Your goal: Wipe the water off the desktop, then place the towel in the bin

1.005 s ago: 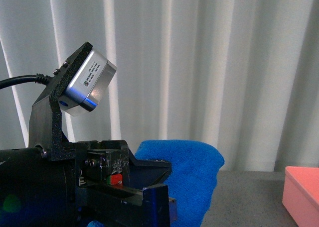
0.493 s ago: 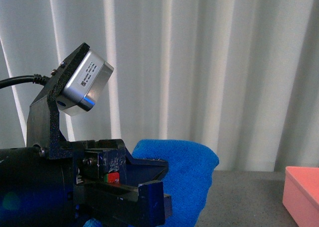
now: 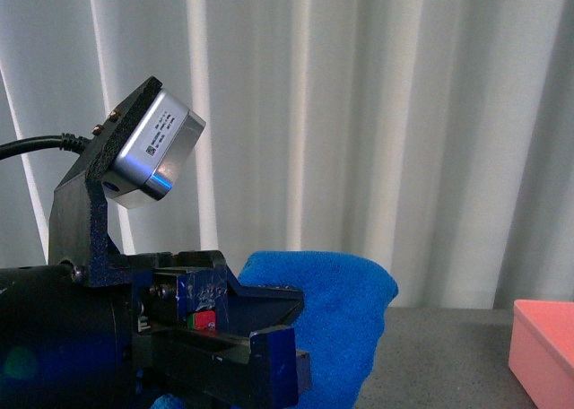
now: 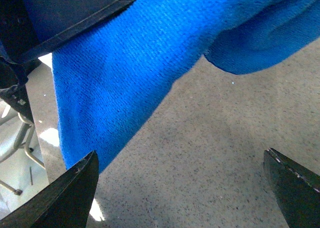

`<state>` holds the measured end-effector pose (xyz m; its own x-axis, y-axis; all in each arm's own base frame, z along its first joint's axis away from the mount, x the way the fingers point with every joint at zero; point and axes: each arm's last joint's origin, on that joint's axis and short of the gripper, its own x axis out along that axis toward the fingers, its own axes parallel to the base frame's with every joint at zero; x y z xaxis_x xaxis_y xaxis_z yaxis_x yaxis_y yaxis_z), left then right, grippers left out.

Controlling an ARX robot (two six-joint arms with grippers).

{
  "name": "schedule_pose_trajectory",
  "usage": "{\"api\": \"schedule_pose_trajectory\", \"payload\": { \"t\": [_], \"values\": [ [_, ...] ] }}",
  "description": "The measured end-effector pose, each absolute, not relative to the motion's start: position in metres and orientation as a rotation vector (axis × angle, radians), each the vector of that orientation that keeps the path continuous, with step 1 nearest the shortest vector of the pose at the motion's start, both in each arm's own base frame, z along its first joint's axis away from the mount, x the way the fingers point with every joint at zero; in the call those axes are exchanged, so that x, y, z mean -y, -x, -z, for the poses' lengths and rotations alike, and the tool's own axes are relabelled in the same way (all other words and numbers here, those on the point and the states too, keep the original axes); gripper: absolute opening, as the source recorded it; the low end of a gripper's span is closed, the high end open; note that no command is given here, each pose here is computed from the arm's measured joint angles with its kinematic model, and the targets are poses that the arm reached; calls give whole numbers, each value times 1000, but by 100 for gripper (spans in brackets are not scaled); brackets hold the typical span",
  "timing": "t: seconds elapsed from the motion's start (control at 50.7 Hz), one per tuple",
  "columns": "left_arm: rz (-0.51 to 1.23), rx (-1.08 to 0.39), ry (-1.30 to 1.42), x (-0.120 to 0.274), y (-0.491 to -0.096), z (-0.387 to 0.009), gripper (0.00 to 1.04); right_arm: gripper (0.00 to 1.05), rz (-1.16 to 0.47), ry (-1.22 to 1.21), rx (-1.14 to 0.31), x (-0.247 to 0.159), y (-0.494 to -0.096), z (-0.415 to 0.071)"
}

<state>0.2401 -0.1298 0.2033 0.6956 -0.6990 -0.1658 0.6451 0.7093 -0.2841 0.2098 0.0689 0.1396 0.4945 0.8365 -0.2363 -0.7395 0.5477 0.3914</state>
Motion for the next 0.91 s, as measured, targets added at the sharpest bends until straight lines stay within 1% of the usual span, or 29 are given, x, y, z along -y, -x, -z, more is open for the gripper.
{"api": "schedule_pose_trajectory", "payload": {
  "t": [0.158, 0.315, 0.493, 0.611, 0.65, 0.749, 0.788, 0.808, 0.848, 0.867, 0.907],
  "values": [
    [756, -271, 211, 130, -240, -203, 5, 98, -1060, -260, -379, -88, -221, -138],
    [756, -271, 211, 130, -240, -203, 5, 98, -1133, -274, -366, -102, -231, -135],
    [756, -271, 211, 130, -240, -203, 5, 98, -1162, -300, -331, -117, -244, -134],
    [756, -271, 211, 130, -240, -203, 5, 97, -1135, -331, -323, -125, -255, -136],
    [756, -271, 211, 130, -240, -203, 5, 93, -1123, -337, -327, -127, -258, -136],
    [753, -271, 210, 130, -240, -203, 5, 76, -1085, -345, -352, -130, -264, -133],
    [751, -270, 210, 130, -240, -203, 5, 67, -1079, -351, -363, -130, -265, -131],
    [751, -270, 208, 130, -240, -203, 5, 65, -1078, -351, -364, -130, -265, -131],
    [751, -269, 208, 130, -240, -203, 5, 58, -1078, -352, -369, -131, -265, -129],
    [751, -269, 208, 130, -240, -203, 5, 53, -1078, -352, -367, -131, -266, -129],
    [751, -269, 208, 130, -240, -203, 5, 48, -1073, -352, -367, -131, -266, -129]
  ]
}}
